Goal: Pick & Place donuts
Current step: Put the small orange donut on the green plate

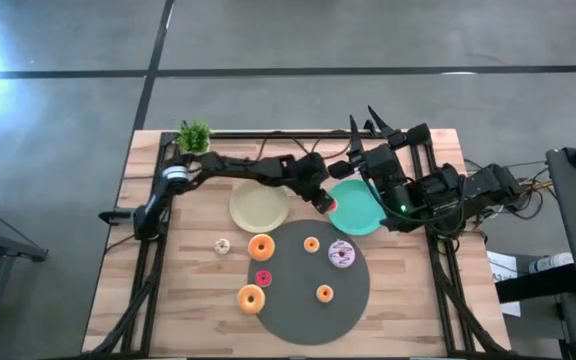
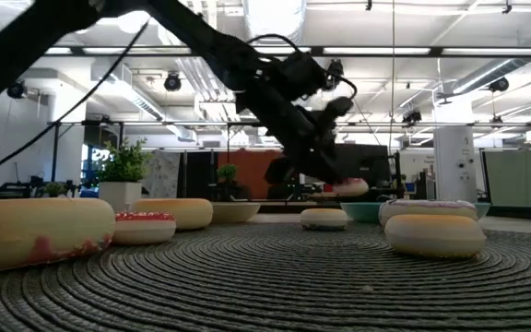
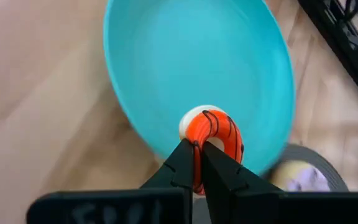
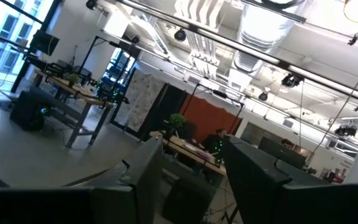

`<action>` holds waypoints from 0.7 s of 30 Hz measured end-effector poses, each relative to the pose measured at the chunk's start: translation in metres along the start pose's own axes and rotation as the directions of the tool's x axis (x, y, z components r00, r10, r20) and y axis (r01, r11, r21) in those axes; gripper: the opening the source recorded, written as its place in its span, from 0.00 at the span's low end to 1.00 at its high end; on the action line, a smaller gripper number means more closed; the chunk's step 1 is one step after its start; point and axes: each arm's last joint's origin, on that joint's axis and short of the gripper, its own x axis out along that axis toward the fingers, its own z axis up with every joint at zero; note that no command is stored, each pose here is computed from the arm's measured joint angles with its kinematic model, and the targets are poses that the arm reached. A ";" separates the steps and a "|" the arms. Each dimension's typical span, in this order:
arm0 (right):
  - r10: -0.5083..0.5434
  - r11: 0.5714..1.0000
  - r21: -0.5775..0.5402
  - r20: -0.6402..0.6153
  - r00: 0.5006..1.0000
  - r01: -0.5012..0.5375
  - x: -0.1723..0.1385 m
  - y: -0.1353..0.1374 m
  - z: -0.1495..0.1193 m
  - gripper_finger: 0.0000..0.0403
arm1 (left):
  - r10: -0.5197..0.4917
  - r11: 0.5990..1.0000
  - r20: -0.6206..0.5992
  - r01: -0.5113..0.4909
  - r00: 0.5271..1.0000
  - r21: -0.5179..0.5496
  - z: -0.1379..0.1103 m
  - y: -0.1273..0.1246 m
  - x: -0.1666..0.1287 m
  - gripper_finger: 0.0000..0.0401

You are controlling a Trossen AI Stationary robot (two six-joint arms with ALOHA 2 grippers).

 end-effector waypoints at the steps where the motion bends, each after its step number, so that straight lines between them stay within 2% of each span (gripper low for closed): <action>1: 0.000 1.000 0.001 0.000 1.000 0.000 0.000 -0.001 0.000 0.40 | -0.001 1.000 0.005 0.001 1.000 0.010 0.003 0.000 0.004 0.00; 5: -0.003 1.000 0.012 0.000 1.000 0.003 0.000 -0.005 0.001 0.40 | -0.018 0.999 0.017 0.018 1.000 0.028 0.014 -0.003 0.016 0.00; 7: -0.004 1.000 0.016 0.000 1.000 0.004 0.000 -0.007 0.001 0.40 | -0.017 0.997 0.014 0.016 1.000 0.070 0.017 -0.005 0.019 0.00; 12: -0.007 1.000 0.024 0.000 1.000 0.007 0.001 -0.011 0.002 0.40 | 0.027 0.990 0.007 -0.027 1.000 0.138 0.018 -0.008 0.025 0.02; 21: -0.004 1.000 0.019 0.001 1.000 0.004 0.000 -0.009 0.001 0.40 | 0.062 0.979 0.020 -0.065 0.998 0.191 0.018 -0.005 0.026 0.29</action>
